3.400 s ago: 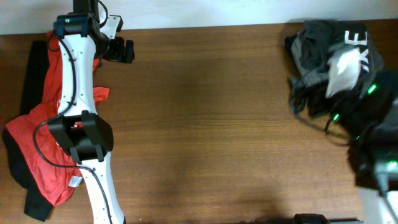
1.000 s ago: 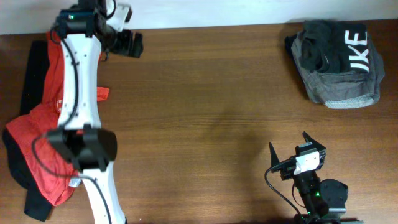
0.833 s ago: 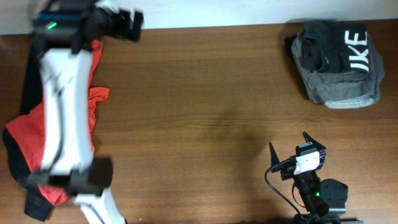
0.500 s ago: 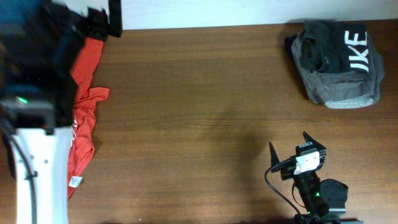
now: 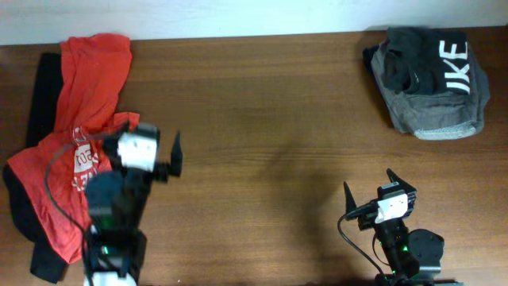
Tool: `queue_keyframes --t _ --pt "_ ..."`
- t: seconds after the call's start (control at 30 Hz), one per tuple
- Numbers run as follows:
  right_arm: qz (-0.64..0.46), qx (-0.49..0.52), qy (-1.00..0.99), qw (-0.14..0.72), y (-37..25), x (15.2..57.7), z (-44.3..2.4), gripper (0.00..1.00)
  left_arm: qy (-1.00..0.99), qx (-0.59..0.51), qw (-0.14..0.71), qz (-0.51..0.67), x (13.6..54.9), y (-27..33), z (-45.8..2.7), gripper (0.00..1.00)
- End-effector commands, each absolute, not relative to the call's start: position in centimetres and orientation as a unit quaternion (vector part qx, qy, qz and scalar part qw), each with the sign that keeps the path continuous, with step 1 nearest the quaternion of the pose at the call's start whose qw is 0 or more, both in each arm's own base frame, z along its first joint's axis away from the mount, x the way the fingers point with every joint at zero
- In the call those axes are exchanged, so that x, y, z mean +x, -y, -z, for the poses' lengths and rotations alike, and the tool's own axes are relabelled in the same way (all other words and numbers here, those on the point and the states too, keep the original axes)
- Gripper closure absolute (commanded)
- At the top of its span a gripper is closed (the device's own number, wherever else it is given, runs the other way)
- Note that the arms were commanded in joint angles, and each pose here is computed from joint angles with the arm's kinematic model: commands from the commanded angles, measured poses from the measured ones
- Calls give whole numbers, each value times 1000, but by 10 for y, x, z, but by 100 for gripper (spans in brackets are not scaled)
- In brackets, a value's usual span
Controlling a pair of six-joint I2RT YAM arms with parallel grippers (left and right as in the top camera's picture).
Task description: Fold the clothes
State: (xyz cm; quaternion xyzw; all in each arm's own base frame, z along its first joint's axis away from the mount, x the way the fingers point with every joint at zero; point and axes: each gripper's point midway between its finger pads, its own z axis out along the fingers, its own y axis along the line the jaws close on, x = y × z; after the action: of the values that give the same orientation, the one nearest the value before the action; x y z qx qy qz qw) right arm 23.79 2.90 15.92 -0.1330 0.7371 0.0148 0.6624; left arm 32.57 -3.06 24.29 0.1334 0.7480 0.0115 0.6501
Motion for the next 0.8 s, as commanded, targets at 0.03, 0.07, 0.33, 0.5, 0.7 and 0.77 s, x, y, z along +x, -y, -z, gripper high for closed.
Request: queue_keyframes --t 0.03,0.07,0.33,0.5,0.7,0.77 --pt "-16 -129 -738 662 -29 238 -157 1 -742 127 658 -12 299 28 -203 1" --pt "-16 -129 -738 662 -29 238 -157 1 -738 127 663 -13 295 28 -198 1" --pt "-16 -129 -738 662 -29 238 -157 1 -710 125 692 -19 269 27 -168 1" --pt "-16 -129 -738 662 -29 238 -157 1 -710 117 693 -28 262 22 -170 1" --pt "-16 -129 -738 662 -29 238 -157 1 -722 115 682 -29 253 21 -161 1" --pt "-16 -129 -738 662 -29 238 -157 1 -724 119 679 -32 250 20 -159 1"
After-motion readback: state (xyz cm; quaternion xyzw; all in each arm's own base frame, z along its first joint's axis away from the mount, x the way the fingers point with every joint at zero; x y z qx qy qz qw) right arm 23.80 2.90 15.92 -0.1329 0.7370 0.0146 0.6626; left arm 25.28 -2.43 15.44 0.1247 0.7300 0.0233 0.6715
